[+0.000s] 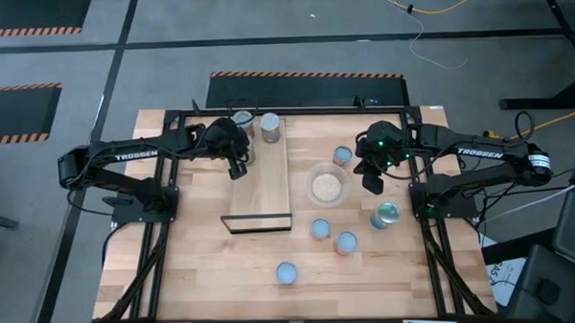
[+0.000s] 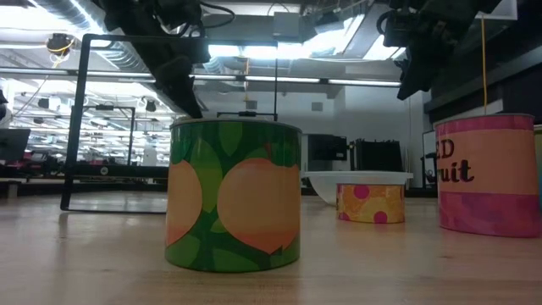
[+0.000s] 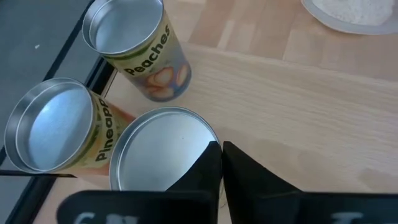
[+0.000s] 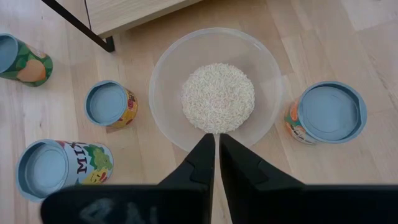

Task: Pick and place cans onto a shelf
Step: Put the large canned oranges on the shelf, then put the large canned cherries on the shelf

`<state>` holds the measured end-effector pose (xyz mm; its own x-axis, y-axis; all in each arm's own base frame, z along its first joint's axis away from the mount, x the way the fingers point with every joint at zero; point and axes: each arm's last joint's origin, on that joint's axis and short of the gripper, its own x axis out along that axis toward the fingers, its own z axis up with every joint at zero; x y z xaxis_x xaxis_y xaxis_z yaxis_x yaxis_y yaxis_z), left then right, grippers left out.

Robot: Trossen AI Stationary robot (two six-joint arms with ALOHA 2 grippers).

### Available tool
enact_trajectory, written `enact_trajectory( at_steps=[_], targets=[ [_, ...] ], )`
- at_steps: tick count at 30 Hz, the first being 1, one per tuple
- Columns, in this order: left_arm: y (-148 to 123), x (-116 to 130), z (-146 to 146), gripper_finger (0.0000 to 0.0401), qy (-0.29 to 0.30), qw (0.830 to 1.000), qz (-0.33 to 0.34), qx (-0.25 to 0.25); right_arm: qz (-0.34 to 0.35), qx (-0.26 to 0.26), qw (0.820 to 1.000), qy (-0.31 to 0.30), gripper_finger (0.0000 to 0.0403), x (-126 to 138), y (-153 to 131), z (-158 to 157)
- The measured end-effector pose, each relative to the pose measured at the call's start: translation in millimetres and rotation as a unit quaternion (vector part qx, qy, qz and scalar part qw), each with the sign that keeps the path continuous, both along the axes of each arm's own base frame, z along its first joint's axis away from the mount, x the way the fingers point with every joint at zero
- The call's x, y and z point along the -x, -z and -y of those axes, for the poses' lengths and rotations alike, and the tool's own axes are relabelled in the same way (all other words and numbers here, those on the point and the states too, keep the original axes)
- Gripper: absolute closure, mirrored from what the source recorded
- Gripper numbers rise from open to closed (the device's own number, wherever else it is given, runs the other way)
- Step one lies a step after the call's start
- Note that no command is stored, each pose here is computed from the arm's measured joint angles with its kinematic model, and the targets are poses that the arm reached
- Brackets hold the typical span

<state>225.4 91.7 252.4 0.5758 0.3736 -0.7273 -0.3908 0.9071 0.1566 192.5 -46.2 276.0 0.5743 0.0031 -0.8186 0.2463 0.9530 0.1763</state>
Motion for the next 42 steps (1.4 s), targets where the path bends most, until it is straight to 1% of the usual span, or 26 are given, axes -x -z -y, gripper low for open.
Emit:
enact_trajectory(
  at_steps=[8, 13, 20, 26, 32, 38, 40, 42],
  targets=[
    [0.2, 0.1, 0.1, 0.0373, 0.001, 1.000, -0.001, 0.001, 0.000, 0.000, 1.000, 0.000, 0.0374, 0.0, 0.0, 0.0],
    [0.3, -0.5, 1.5, 0.0359, 0.018, 1.000, 0.006, 0.019, 0.000, 0.000, 1.000, 0.001, 0.0374, 0.0, 0.0, 0.0],
    [-1.5, -2.1, 0.9, 0.0329, 0.019, 1.000, 0.017, 0.014, 0.000, 0.000, 1.000, 0.000, 0.0374, 0.0, 0.0, 0.0],
    [-9.9, 3.3, 2.1, 0.0328, 0.017, 0.999, 0.036, 0.006, 0.000, -0.002, 1.000, 0.003, 0.0374, 0.0, 0.0, 0.0],
    [-32.4, 21.3, 9.2, 0.0330, 0.028, 0.996, 0.077, -0.023, 0.000, -0.002, 1.000, 0.002, 0.0374, 0.0, 0.0, 0.0],
    [-57.6, 53.6, 22.5, 0.0330, 0.032, 0.991, 0.124, -0.044, 0.000, -0.002, 1.000, 0.003, 0.0374, 0.0, 0.0, 0.0],
    [-58.9, 64.2, 28.7, 0.0330, 0.035, 0.988, 0.140, -0.049, 0.000, -0.003, 1.000, 0.003, 0.0373, 0.0, -0.1, -0.1],
    [-51.7, 72.5, 34.9, 0.0330, 0.043, 0.987, 0.149, -0.048, 0.000, -0.008, 1.000, 0.000, 0.0367, 0.1, 0.0, -0.5]
  ],
)
